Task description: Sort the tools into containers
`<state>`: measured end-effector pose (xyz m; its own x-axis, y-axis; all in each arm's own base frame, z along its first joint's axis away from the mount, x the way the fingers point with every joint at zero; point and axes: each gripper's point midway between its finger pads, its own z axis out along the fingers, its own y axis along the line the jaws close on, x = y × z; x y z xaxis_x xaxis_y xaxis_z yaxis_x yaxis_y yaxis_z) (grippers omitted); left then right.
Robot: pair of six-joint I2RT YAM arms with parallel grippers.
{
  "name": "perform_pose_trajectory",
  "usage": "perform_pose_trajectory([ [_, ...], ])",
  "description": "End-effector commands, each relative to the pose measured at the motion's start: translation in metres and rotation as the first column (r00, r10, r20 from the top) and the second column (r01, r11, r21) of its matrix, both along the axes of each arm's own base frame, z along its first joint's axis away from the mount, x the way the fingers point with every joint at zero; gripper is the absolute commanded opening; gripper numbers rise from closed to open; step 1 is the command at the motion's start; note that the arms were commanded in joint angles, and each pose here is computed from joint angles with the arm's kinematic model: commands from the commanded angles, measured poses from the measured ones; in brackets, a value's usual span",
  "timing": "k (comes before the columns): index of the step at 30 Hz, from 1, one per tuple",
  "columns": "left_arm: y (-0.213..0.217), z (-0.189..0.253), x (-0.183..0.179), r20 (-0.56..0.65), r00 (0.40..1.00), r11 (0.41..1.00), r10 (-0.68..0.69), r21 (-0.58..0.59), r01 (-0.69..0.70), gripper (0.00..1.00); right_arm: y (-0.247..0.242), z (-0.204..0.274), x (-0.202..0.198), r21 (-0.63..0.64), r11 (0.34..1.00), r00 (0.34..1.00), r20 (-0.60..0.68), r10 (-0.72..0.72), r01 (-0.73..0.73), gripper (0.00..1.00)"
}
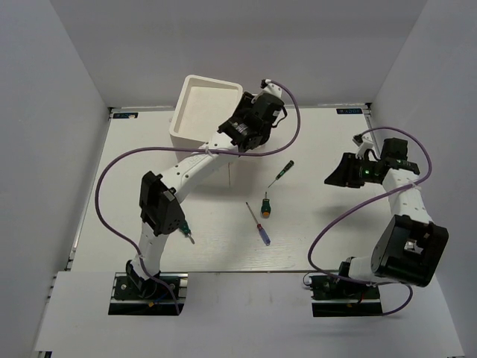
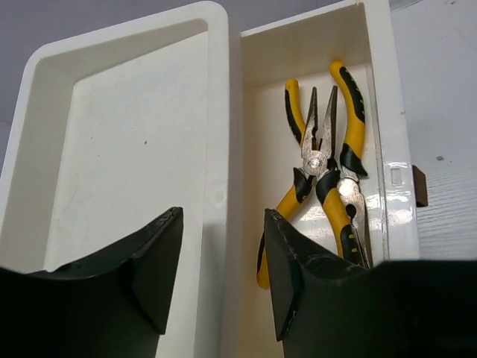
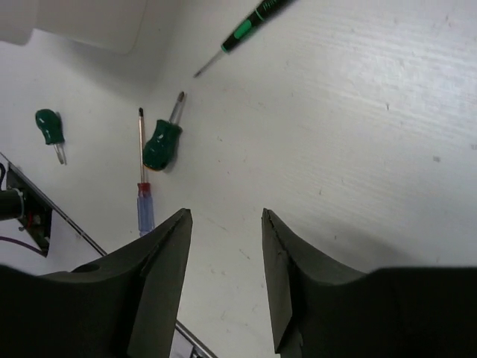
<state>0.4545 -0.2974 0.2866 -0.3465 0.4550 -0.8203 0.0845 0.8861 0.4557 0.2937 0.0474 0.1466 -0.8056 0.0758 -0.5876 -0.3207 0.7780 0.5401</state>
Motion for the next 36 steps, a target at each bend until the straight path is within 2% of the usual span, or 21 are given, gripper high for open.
perform_pose_trajectory([
  [1, 0.009, 0.047, -0.007, 0.056, 0.998, 0.994, 0.013, -0.110, -0.007, 0.58, 0.013, 0.040, 0.033, 0.057, 0.993, 0.978, 0.186, 0.091, -0.104, 0.49],
  [2, 0.013, 0.067, -0.012, 0.080, 0.997, 0.988, 0.022, -0.155, -0.010, 0.58, 0.019, 0.039, 0.039, 0.070, 0.989, 0.974, 0.195, 0.118, -0.133, 0.50],
  [3, 0.016, 0.077, -0.017, 0.085, 0.996, 0.981, 0.025, -0.192, -0.008, 0.40, 0.022, 0.048, 0.052, 0.062, 0.985, 0.955, 0.261, 0.138, -0.160, 0.46],
  [4, 0.036, 0.081, -0.015, 0.070, 0.996, 0.976, 0.059, -0.216, -0.042, 0.25, 0.032, 0.046, 0.057, 0.084, 0.979, 0.953, 0.259, 0.160, -0.187, 0.35],
  [5, 0.044, 0.088, -0.016, 0.063, 0.995, 0.949, 0.073, -0.311, -0.050, 0.13, 0.034, 0.056, 0.076, 0.070, 0.975, 0.934, 0.309, 0.178, -0.209, 0.18],
  [6, 0.066, 0.115, -0.025, 0.091, 0.991, 0.920, 0.095, -0.390, -0.052, 0.00, 0.046, 0.051, 0.086, 0.063, 0.968, 0.927, 0.311, 0.211, -0.241, 0.00],
  [9, 0.131, 0.119, -0.014, 0.075, 0.979, 0.850, 0.188, -0.512, -0.124, 0.00, 0.081, 0.058, 0.121, 0.022, 0.948, 0.896, 0.335, 0.293, -0.318, 0.00],
  [10, 0.168, 0.120, -0.012, 0.064, 0.969, 0.824, 0.239, -0.542, -0.168, 0.08, 0.085, 0.085, 0.140, -0.018, 0.948, 0.867, 0.398, 0.299, -0.318, 0.00],
  [11, 0.184, 0.119, -0.010, 0.057, 0.962, 0.810, 0.265, -0.554, -0.190, 0.20, 0.087, 0.086, 0.148, -0.029, 0.949, 0.866, 0.400, 0.299, -0.314, 0.00],
  [12, 0.198, 0.111, -0.006, 0.034, 0.959, 0.807, 0.280, -0.549, -0.216, 0.28, 0.112, 0.061, 0.151, -0.024, 0.936, 0.880, 0.334, 0.338, -0.351, 0.00],
  [13, 0.206, 0.106, -0.005, 0.014, 0.961, 0.794, 0.275, -0.567, -0.219, 0.40, 0.119, 0.074, 0.162, -0.040, 0.935, 0.867, 0.363, 0.342, -0.352, 0.00],
  [14, 0.233, 0.100, 0.000, -0.008, 0.946, 0.772, 0.323, -0.575, -0.269, 0.47, 0.119, 0.060, 0.176, -0.060, 0.945, 0.891, 0.319, 0.323, -0.321, 0.00],
  [17, 0.255, 0.079, 0.008, -0.072, 0.945, 0.744, 0.319, -0.599, -0.297, 0.57, 0.144, 0.057, 0.189, -0.113, 0.941, 0.888, 0.310, 0.339, -0.320, 0.00],
  [18, 0.273, 0.068, 0.014, -0.103, 0.931, 0.708, 0.351, -0.621, -0.336, 0.57, 0.146, 0.057, 0.197, -0.137, 0.944, 0.890, 0.314, 0.330, -0.301, 0.00],
  [20, 0.284, 0.049, 0.022, -0.157, 0.936, 0.680, 0.314, -0.651, -0.337, 0.57, 0.159, 0.048, 0.198, -0.168, 0.938, 0.892, 0.298, 0.341, -0.302, 0.00],
  [25, 0.261, 0.007, 0.044, -0.236, 0.967, 0.637, 0.092, -0.733, -0.239, 0.57, 0.179, 0.037, 0.204, -0.208, 0.929, 0.887, 0.294, 0.357, -0.306, 0.00],
  [29, 0.232, -0.031, 0.048, -0.318, 0.946, 0.600, -0.069, -0.771, -0.215, 0.56, 0.200, 0.039, 0.199, -0.194, 0.918, 0.868, 0.306, 0.392, -0.346, 0.00],
  [33, 0.198, -0.042, 0.042, -0.287, 0.920, 0.557, -0.269, -0.825, -0.095, 0.53, 0.219, 0.048, 0.194, -0.177, 0.901, 0.836, 0.335, 0.433, -0.396, 0.00],
  [34, 0.191, -0.041, 0.039, -0.278, 0.912, 0.564, -0.303, -0.824, -0.063, 0.53, 0.224, 0.056, 0.194, -0.177, 0.896, 0.823, 0.353, 0.444, -0.408, 0.00],
  [36, 0.184, -0.053, 0.032, -0.304, 0.887, 0.549, -0.348, -0.833, -0.070, 0.51, 0.234, 0.057, 0.193, -0.183, 0.882, 0.802, 0.368, 0.470, -0.433, 0.00],
])
